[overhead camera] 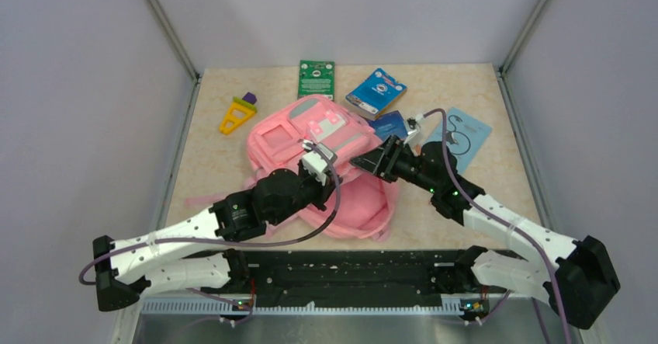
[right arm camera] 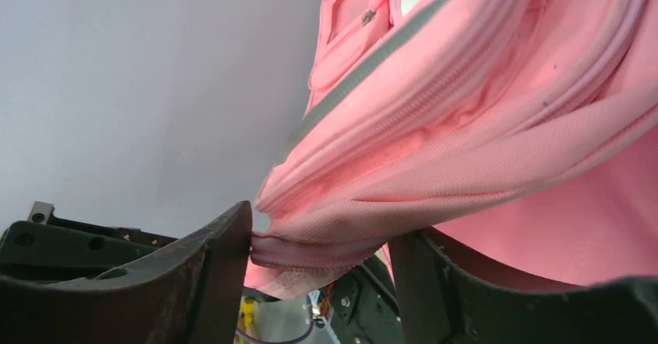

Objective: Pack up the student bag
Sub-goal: Adjust the student bag at the center of the board.

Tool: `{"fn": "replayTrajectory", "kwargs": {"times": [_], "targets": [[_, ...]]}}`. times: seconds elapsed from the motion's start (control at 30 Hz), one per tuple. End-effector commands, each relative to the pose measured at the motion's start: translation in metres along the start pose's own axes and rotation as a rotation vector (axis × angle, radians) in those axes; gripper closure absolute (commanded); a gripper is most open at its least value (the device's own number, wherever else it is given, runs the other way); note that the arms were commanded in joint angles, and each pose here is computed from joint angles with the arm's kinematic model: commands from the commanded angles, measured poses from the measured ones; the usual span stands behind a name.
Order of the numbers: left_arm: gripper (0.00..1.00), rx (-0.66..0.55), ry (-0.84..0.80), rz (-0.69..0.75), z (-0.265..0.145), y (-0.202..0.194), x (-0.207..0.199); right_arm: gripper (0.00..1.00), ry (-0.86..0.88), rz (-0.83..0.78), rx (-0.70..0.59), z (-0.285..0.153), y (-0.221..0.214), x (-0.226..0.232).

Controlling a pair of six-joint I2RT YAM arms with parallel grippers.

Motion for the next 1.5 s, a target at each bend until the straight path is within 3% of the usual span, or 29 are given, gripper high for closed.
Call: {"fn": "replayTrajectory", "kwargs": {"times": [0.0, 0.03, 0.07, 0.13, 0.2, 0.43, 0.53, 0.6, 0.63, 0.67, 0.73, 0.8, 0.83, 0.93, 1.13, 1.37, 1.47], "targets": [[1.0, -0.132, -0.073, 0.001, -0.005, 0.019, -0.007, 0.58, 0.166, -0.012, -0.001, 0.009, 0.003, 0.048], [1.0, -0.12, -0.075, 0.005, -0.005, 0.015, -0.007, 0.76, 0.166, -0.009, -0.004, 0.011, 0.003, 0.048], [0.92, -0.102, -0.068, 0.003, -0.005, 0.011, -0.007, 0.86, 0.163, -0.006, -0.008, 0.011, 0.003, 0.048], [0.64, -0.058, -0.032, 0.011, -0.002, 0.002, -0.004, 1.0, 0.145, -0.002, -0.02, 0.012, 0.004, 0.046], [0.41, -0.012, 0.039, 0.028, 0.003, -0.009, 0.001, 1.0, 0.138, 0.003, -0.031, 0.012, 0.003, 0.045], [0.19, 0.079, 0.232, 0.195, 0.019, -0.022, 0.0, 1.0, 0.125, 0.005, -0.034, 0.011, -0.003, 0.047], [0.17, 0.12, 0.326, 0.252, 0.029, -0.029, 0.004, 1.0, 0.13, 0.004, -0.034, 0.01, -0.005, 0.049], [0.22, 0.169, 0.456, 0.271, 0.031, -0.034, 0.014, 1.0, 0.127, -0.003, -0.04, 0.008, -0.004, 0.05], [0.34, 0.193, 0.52, 0.258, 0.031, -0.036, 0.017, 1.0, 0.117, -0.016, -0.048, 0.007, -0.003, 0.049], [0.51, 0.211, 0.56, 0.261, 0.029, -0.036, 0.02, 1.0, 0.104, -0.029, -0.061, 0.006, -0.001, 0.049], [0.79, 0.215, 0.565, 0.259, 0.026, -0.029, 0.021, 1.0, 0.064, -0.056, -0.095, 0.004, 0.004, 0.045], [0.97, 0.2, 0.503, 0.249, 0.024, -0.022, 0.014, 1.0, 0.011, -0.101, -0.135, 0.003, 0.011, 0.04], [1.0, 0.187, 0.448, 0.242, 0.022, -0.018, 0.009, 1.0, -0.002, -0.121, -0.149, 0.004, 0.014, 0.039], [1.0, 0.131, 0.262, 0.209, 0.017, -0.007, -0.011, 1.0, -0.055, -0.184, -0.14, 0.014, 0.02, 0.033], [1.0, 0.054, 0.166, 0.078, -0.006, 0.011, -0.014, 1.0, -0.149, -0.266, -0.024, 0.055, 0.015, 0.008], [1.0, -0.016, 0.124, -0.051, -0.025, 0.021, -0.012, 1.0, -0.166, -0.304, 0.132, 0.108, -0.015, -0.005], [1.0, -0.012, 0.197, -0.072, -0.027, 0.018, -0.003, 1.0, -0.162, -0.326, 0.189, 0.131, -0.032, -0.005]]}}
Point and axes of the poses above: each gripper's point midway between its finger pads, its own z axis out along the fingers, its own x axis along the line the jaws close on, y = z × x, the point moved 5 cm from there along -z, back along the fingers, and after that the axes turned 14 degrees about z, right-handed, at the moved point
